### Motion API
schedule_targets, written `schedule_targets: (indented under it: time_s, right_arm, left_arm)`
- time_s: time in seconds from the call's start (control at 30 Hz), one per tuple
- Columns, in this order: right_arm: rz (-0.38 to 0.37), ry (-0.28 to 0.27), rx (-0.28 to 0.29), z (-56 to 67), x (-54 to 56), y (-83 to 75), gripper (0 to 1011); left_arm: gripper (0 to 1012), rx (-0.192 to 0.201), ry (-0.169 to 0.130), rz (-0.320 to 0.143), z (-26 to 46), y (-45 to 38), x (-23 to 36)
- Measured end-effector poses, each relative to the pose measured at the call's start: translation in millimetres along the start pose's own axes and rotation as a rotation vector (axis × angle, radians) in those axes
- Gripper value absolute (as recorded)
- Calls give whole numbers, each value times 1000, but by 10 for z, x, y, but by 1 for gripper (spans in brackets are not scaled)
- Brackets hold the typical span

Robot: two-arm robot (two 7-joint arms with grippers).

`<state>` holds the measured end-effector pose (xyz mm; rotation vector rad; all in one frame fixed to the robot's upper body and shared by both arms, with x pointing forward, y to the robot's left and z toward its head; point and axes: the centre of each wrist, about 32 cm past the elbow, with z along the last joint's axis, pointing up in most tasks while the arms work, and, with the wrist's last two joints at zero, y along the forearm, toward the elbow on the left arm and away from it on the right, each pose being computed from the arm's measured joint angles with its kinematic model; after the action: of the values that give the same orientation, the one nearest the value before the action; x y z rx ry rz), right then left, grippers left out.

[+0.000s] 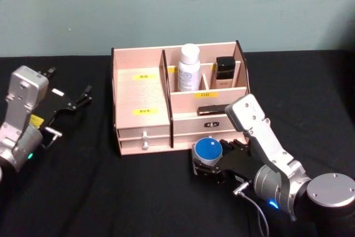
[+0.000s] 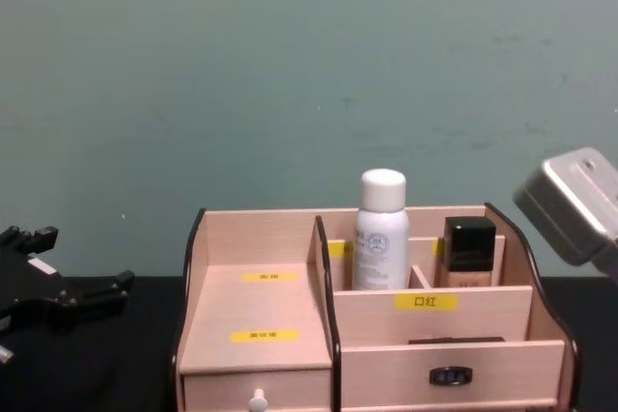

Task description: Pick up the facial cleanser and watermelon frost from the table and place them into the tiered storage box.

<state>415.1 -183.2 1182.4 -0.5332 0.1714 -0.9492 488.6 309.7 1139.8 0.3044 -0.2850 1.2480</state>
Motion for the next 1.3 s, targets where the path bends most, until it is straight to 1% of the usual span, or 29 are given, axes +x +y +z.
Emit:
schedule_targets:
  time_s: [0.03,0.1,0.13,0.23,1.07,1.3]
  right_arm:
    - [0,0,0,0,0,0,841]
    - [0,0,0,0,0,0,811]
    - [0,0,0,0,0,0,760]
    - [0,0,1,1,0,-1,699]
    - [1,0,1,3,0,-3,695]
    - [31,-16,34,9,37,-42,695]
  left_arm:
    - [1002,0,0,0,0,0,0]
    - [1001,0,0,0,0,0,0]
    - [1001,0,0,0,0,0,0]
    - [1001,0,0,0,0,0,0]
    - [1001,0,0,0,0,0,0]
    - [1001,0,0,0,0,0,0]
